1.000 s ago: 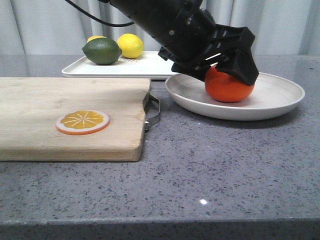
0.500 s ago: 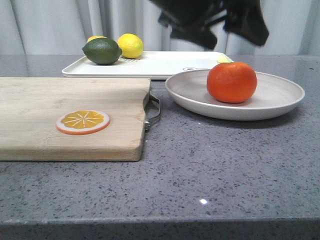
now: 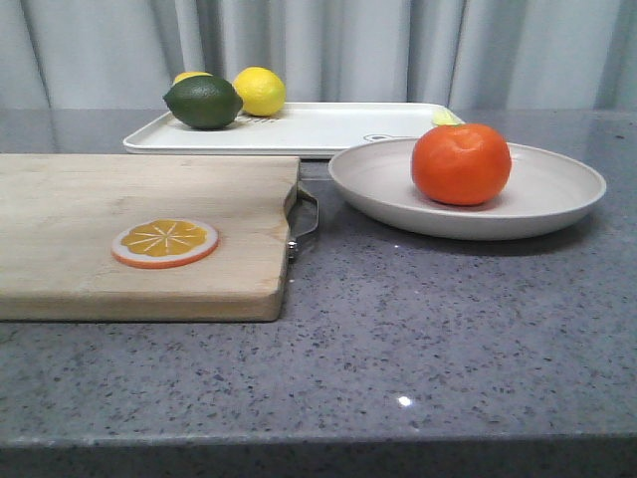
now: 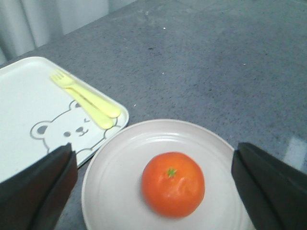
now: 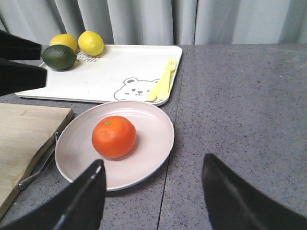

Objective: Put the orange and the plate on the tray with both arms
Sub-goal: 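Open the left gripper and raise it away from the orange, then move the right gripper down to the plate rim farthest from the orange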

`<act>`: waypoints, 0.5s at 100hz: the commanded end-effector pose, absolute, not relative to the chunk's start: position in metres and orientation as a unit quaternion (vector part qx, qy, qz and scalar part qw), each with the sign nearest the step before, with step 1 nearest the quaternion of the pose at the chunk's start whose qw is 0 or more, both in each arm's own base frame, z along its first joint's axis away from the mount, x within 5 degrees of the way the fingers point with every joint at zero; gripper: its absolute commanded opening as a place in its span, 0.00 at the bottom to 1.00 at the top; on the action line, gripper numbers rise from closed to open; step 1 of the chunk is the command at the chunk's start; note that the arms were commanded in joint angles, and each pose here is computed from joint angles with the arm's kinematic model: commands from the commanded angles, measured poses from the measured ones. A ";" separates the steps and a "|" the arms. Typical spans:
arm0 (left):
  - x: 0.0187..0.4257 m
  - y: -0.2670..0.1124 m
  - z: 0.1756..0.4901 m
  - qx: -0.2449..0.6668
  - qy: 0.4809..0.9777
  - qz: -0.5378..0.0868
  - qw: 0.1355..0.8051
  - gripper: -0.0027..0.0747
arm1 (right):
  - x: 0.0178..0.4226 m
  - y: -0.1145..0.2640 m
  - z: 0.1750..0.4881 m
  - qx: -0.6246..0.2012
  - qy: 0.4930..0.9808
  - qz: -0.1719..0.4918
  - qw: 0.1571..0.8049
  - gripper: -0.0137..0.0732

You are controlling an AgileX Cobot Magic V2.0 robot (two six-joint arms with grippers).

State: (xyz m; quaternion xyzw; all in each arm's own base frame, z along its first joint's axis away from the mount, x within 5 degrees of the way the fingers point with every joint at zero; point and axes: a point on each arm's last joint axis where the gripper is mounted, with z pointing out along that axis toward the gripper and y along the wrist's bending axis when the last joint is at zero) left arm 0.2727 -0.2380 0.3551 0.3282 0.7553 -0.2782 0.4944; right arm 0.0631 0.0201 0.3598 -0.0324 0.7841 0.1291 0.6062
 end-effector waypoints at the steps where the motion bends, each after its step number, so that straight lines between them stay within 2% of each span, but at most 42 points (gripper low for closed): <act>1: 0.260 -0.206 0.378 0.280 0.742 -0.265 0.549 0.83 | 0.065 0.018 0.375 -0.027 0.757 0.124 0.641 0.68; 28: 0.224 -0.123 0.366 0.205 0.761 -0.209 0.578 0.83 | 0.065 0.018 0.375 -0.027 0.756 0.124 0.642 0.68; 50: 0.191 -0.080 0.349 0.160 0.768 -0.175 0.595 0.83 | 0.065 0.018 0.375 -0.027 0.757 0.124 0.641 0.68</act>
